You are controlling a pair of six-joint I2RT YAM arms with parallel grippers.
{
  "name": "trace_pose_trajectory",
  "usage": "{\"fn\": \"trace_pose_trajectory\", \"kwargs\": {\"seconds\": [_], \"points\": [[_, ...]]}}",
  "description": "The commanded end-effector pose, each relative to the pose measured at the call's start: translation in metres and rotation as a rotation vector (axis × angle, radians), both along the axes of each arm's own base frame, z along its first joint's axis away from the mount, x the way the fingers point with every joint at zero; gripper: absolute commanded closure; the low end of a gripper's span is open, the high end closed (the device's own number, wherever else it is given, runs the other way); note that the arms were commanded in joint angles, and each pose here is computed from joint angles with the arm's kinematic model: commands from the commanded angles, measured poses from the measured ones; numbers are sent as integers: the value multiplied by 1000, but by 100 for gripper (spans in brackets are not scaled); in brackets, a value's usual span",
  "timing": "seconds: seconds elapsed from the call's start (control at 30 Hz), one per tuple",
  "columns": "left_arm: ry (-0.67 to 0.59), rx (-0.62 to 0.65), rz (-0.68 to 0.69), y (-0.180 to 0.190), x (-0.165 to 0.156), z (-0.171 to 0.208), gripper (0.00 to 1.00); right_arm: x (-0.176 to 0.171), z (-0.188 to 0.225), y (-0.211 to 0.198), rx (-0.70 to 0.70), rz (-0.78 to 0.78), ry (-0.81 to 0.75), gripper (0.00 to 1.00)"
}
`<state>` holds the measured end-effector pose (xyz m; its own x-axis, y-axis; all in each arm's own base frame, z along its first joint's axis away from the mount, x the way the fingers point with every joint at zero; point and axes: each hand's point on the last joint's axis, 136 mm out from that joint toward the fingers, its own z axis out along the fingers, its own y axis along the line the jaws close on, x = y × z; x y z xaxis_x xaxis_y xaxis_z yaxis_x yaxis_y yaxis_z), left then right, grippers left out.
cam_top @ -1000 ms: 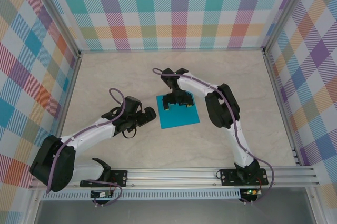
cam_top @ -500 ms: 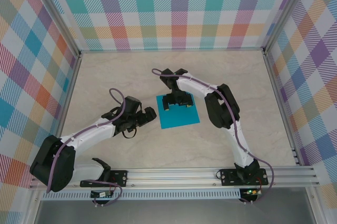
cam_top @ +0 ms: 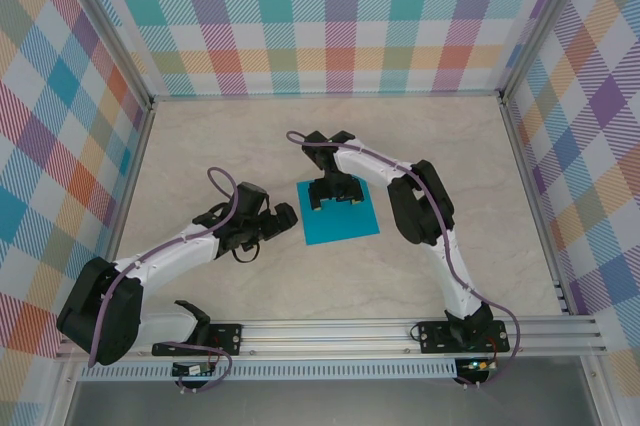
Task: Fold a paper plane with a square sheet of paper (pick it up from the middle)
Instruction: Fold a square sheet of paper at the center of the table.
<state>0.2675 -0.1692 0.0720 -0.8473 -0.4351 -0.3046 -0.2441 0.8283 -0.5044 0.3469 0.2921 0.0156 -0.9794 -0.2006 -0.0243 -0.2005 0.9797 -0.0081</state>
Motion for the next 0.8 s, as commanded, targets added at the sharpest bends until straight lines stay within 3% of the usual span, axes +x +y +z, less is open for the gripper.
{"fn": "trace_pose_trajectory", "kwargs": {"seconds": [0.0, 0.23, 0.53, 0.77], "points": [[-13, -6, -4, 1, 2, 10, 0, -27, -47, -19, -109, 11, 133, 10], [22, 12, -9, 5, -6, 4, 0, -43, -69, -26, -119, 1, 190, 3], [17, 10, -8, 4, -4, 5, 0, -41, -64, -29, -131, 2, 174, 15], [23, 13, -7, 4, -4, 3, 0, -24, -29, -12, -51, 15, 103, 15]]}}
